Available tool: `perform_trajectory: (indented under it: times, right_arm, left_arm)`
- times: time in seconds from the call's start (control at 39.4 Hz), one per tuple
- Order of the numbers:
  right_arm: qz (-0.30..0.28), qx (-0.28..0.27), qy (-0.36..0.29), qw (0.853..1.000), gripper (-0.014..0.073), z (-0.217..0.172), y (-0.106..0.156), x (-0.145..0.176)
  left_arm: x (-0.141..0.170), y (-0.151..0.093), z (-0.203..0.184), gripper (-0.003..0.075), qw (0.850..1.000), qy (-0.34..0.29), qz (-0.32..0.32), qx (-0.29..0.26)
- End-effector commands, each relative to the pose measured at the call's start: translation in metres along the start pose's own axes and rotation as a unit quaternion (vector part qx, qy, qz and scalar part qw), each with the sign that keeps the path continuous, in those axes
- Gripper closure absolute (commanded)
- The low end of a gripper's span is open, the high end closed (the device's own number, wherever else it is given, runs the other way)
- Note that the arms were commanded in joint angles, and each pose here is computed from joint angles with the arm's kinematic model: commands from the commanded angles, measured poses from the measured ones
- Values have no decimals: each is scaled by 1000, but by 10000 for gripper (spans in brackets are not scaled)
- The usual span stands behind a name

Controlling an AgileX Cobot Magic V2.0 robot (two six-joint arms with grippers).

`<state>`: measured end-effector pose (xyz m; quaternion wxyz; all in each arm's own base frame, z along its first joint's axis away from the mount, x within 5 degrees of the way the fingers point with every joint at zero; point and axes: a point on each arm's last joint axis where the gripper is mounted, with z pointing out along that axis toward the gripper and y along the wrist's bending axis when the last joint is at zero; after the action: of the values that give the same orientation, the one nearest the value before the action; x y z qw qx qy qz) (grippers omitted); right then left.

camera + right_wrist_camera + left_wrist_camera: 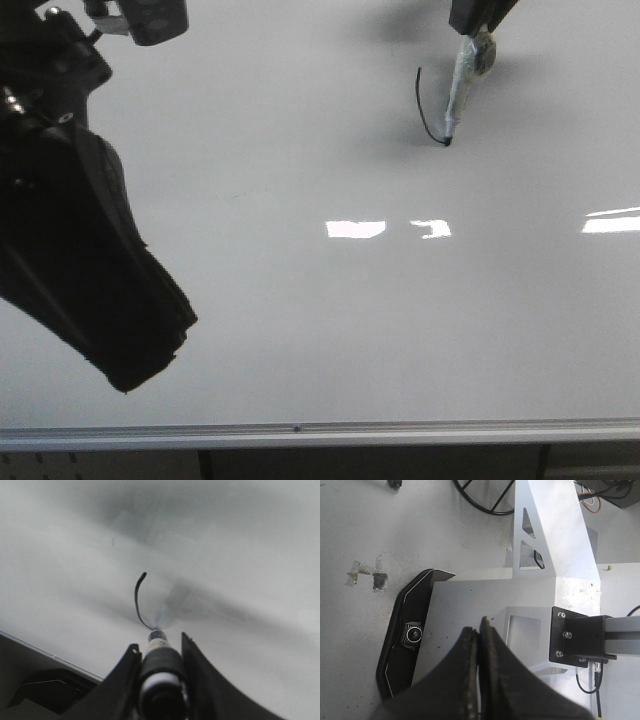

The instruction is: Write number 0 on whiteboard

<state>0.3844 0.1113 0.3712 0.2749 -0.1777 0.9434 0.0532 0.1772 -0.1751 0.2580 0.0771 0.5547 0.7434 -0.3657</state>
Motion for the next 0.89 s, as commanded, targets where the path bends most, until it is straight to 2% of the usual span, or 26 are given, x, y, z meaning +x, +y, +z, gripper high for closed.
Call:
perform_trajectory:
  times: [0.0, 0.48, 0.86]
  right_arm:
    - [-7, 34, -68, 997, 653, -34, -7, -10]
    - [-9, 72, -146, 987, 653, -67, -13, -29]
    - [-22, 58, -203, 977, 653, -70, 5, -41]
  left_arm:
    - [-10, -15, -10, 740, 999, -28, 15, 25]
    - [-10, -15, -10, 740, 999, -28, 15, 25]
    - [-10, -15, -10, 740, 999, -28, 15, 25]
